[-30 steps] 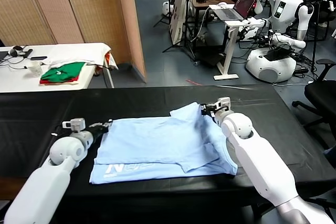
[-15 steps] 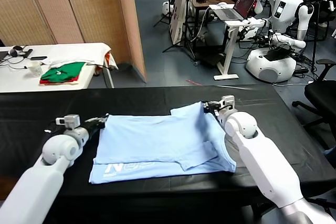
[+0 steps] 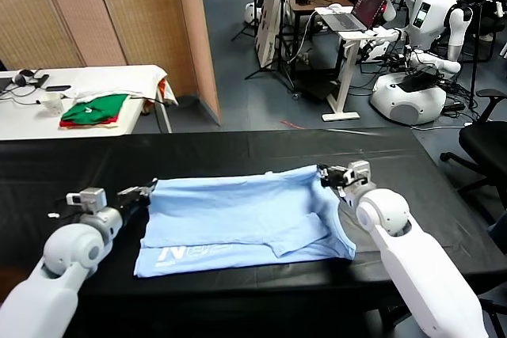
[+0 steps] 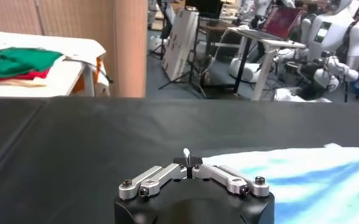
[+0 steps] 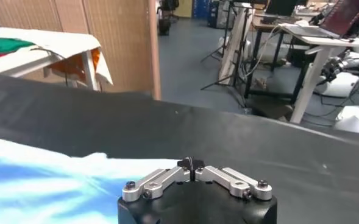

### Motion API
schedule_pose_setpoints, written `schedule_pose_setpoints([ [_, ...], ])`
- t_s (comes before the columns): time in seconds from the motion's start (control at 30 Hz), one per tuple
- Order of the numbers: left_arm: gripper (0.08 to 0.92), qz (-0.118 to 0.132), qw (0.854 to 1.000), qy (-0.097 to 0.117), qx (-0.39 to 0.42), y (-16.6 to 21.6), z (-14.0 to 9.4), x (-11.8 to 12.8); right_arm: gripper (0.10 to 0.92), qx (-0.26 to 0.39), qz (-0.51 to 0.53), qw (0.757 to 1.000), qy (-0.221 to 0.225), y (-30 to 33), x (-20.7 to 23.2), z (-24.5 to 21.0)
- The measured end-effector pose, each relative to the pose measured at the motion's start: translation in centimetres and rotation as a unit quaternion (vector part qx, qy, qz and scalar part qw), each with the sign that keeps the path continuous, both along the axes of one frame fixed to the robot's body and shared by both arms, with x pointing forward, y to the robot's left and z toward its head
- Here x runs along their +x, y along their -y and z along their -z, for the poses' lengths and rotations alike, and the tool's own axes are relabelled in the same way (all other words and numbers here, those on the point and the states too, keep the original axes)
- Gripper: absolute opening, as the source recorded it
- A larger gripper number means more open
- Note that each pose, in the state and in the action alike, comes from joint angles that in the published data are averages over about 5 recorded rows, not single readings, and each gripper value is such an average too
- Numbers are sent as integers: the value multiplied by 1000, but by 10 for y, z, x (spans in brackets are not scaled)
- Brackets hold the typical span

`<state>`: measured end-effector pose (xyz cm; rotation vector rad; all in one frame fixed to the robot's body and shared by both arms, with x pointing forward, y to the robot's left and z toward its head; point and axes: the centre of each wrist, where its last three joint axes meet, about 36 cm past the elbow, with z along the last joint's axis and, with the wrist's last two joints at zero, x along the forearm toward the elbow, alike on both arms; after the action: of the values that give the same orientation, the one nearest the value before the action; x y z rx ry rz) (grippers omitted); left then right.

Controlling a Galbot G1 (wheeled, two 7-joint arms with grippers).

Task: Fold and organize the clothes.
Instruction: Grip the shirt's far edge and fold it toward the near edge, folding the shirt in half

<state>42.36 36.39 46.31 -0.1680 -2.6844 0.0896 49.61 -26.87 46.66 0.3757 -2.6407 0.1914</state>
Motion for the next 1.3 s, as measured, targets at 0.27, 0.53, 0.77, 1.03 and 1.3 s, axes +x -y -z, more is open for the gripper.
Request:
schedule_pose_setpoints([
  [0.27,147,-2,1000,-6,2,5,2,-29,140,-19,-15,1000,-8,-3,-39,-12],
  [0.53,147,-1,1000,-5,8,15,9,-65,140,-31,-27,998,-37,-12,-82,-2],
  [0.77,147,-8,1000,-13,13,20,21,-91,140,-38,-24,997,-59,-12,-104,12],
  [1.03,147,-11,999,-27,22,24,35,-105,140,-39,-19,997,-67,-12,-118,16],
  [1.3,147,-14,999,-30,24,28,41,-108,140,-44,-3,997,-65,-7,-125,14],
])
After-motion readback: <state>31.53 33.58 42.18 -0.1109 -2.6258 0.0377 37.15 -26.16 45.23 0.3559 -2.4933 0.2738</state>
